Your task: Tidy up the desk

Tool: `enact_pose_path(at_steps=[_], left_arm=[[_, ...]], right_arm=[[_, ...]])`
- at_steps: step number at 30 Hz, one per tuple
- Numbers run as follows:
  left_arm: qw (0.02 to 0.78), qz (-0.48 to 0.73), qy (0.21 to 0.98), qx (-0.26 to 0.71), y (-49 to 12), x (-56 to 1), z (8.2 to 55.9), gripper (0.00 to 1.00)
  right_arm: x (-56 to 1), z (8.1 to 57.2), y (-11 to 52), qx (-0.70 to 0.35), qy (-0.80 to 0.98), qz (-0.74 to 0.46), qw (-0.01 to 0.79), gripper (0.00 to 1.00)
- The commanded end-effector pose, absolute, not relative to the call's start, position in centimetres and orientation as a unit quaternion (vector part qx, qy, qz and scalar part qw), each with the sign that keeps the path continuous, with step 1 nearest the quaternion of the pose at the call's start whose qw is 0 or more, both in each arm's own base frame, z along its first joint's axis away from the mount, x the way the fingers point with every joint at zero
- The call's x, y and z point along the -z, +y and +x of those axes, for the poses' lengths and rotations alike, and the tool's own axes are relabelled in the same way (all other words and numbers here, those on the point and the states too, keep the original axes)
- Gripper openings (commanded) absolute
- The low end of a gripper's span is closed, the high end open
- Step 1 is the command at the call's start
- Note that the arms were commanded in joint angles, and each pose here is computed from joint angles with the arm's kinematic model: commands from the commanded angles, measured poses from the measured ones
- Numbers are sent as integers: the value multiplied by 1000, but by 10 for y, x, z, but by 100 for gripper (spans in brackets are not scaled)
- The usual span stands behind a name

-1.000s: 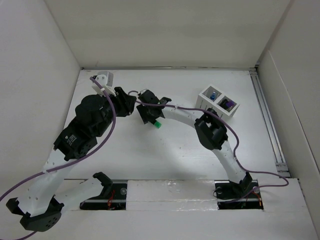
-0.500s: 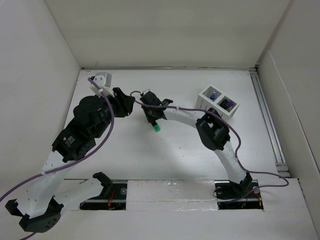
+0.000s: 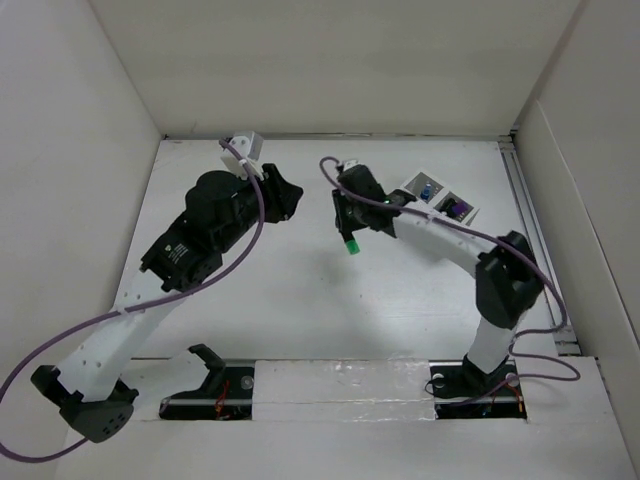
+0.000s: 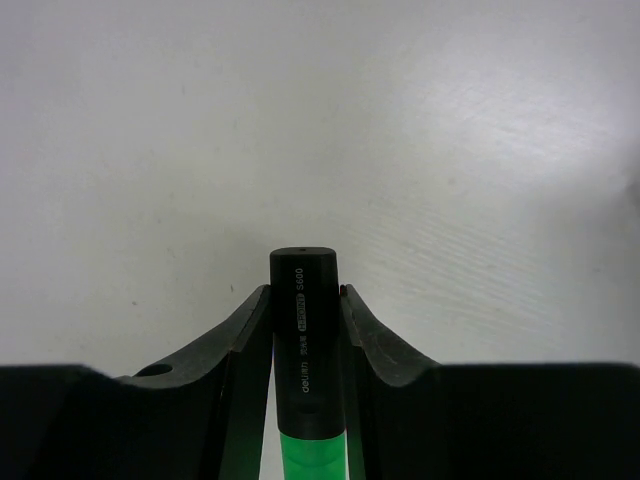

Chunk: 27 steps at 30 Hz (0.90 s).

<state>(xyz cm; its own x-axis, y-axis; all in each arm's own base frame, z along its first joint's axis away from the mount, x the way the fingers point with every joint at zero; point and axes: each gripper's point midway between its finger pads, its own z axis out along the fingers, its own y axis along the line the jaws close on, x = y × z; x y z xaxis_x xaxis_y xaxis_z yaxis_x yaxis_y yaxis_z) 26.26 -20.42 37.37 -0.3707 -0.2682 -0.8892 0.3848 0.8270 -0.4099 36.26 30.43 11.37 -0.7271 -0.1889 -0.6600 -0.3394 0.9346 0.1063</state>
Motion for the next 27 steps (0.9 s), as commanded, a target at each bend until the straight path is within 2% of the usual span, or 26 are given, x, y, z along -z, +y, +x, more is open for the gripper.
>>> enact_pose_path(at_steps=[1, 4, 7, 8, 15, 27], left_arm=[[563, 55, 752, 337, -228, -385, 267, 33], [553, 63, 756, 345, -240, -377, 274, 33], [540, 80, 754, 365, -254, -374, 274, 33], [536, 84, 754, 369, -259, -371, 276, 33], [532, 98, 751, 378, -274, -368, 286, 33], [547, 106, 747, 363, -289, -370, 312, 33]], right_arm=[[-192, 384, 279, -149, 888, -90, 426, 1], [-217, 393, 234, -134, 878, -50, 456, 1], [-217, 398, 194, -113, 880, -20, 460, 1], [-224, 407, 156, -97, 877, 14, 471, 0], [-223, 421, 73, -58, 866, 92, 488, 0], [-205, 457, 6, -17, 859, 163, 485, 0]])
